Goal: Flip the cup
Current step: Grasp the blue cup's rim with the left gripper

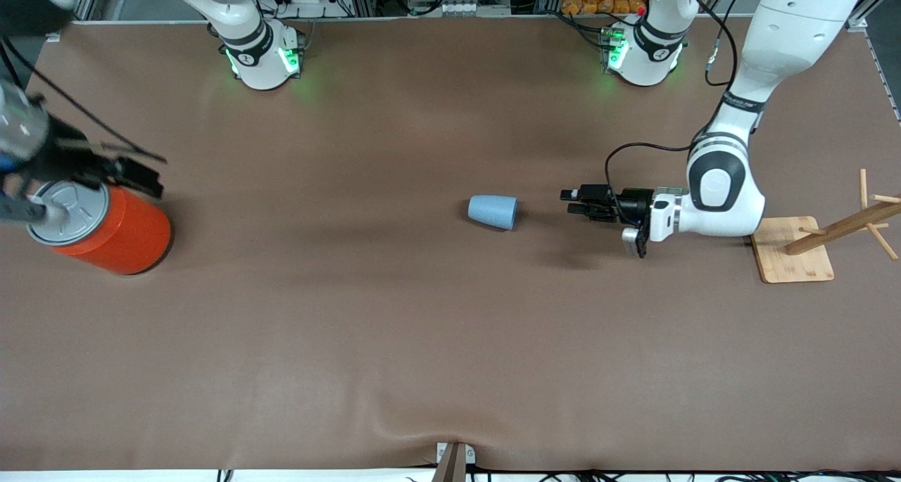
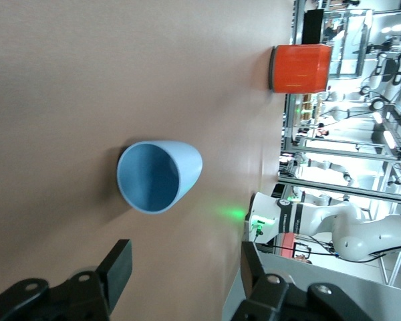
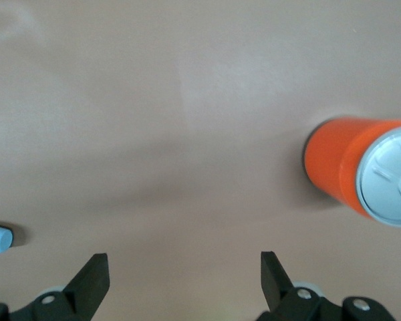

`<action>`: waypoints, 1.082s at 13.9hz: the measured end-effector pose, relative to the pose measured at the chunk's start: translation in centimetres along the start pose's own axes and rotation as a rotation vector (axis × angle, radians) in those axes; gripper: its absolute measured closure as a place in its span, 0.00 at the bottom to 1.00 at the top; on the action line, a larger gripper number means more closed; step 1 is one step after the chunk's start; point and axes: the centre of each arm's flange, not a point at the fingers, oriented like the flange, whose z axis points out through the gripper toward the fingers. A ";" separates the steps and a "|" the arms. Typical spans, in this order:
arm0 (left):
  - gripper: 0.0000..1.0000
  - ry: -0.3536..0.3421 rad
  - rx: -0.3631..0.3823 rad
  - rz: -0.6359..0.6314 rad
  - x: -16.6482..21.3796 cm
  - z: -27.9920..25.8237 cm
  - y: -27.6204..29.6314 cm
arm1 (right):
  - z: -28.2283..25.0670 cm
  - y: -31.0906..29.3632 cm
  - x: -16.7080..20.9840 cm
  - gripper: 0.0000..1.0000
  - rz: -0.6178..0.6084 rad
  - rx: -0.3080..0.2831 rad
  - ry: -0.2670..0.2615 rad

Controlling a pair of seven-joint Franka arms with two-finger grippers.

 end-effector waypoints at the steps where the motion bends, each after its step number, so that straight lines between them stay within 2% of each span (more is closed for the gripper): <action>1: 0.27 0.005 -0.010 0.007 0.0 0.8 -0.4 | -0.6 1.2 -1.4 0.00 0.019 0.002 0.007; 6: 0.30 0.025 -0.051 0.017 0.0 4.1 -1.5 | -0.6 3.8 -4.0 0.00 0.041 0.001 0.008; 11: 0.33 0.058 -0.083 0.020 -0.2 6.8 -2.6 | -0.3 4.0 -3.9 0.00 0.031 -0.005 0.014; 15: 0.35 0.074 -0.083 0.007 -0.1 8.3 -2.6 | -0.2 4.8 -3.5 0.00 -0.038 -0.034 0.023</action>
